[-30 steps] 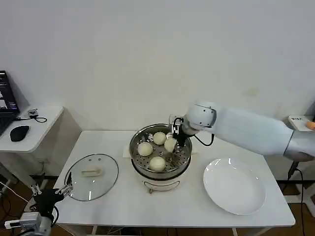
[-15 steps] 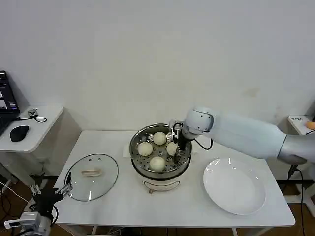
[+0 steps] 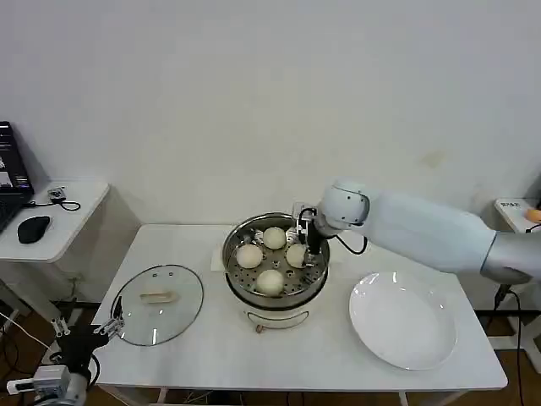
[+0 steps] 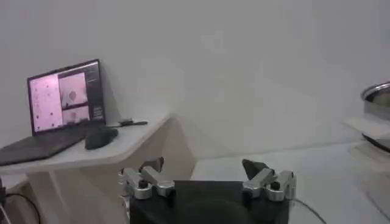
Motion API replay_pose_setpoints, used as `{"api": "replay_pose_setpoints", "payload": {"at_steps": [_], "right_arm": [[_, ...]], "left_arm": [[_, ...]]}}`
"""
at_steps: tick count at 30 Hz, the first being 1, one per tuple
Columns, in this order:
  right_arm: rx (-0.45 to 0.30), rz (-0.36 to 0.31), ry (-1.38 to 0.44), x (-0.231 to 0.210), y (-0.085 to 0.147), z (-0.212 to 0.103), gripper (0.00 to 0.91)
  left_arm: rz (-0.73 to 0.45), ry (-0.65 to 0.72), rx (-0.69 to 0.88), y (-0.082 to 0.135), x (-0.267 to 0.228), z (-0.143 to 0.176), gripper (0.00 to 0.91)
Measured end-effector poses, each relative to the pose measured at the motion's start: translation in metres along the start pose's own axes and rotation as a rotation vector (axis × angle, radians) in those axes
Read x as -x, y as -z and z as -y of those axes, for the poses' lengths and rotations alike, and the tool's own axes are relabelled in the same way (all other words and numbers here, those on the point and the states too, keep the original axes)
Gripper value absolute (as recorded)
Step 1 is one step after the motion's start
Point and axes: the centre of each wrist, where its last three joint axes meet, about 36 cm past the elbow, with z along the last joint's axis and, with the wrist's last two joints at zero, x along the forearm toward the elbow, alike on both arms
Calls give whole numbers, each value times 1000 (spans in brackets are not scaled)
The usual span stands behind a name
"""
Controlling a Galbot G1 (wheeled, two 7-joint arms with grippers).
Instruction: Take steamed baozi put them in steamer then cover it.
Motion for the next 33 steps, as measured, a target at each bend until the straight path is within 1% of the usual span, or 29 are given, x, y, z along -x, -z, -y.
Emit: {"api": "replay_pose_setpoints", "payload": {"at_steps": [4,8,14,18,22,25,29,33], "right_arm": [[3,21,-23,-10,-3,-3,907],[7,64,-66,-21,-7,-9,907],[18,175,-212,-35,-20,-30,907],[37,278,-333,-35,-36,-51,907],[66,404,-466,-32,-52,-76,907],[104,503,-556,-29,-61,-93,907],[176,633,-660,-26,-74,-115,907],[286,746,-755,-24,-99,-136,907]], "left_arm": [[1,-1,-4,0,0,1,907],[1,-3,-5,0,0,2,907],[-1,-12,-1,-3,0,2,907],[2,-14,-3,-6,1,5,907],[6,-15,-3,-10,2,8,907],[7,-24,9,-14,1,10,907],[7,-34,37,-18,0,12,907],[19,-42,86,-23,0,12,907]]}}
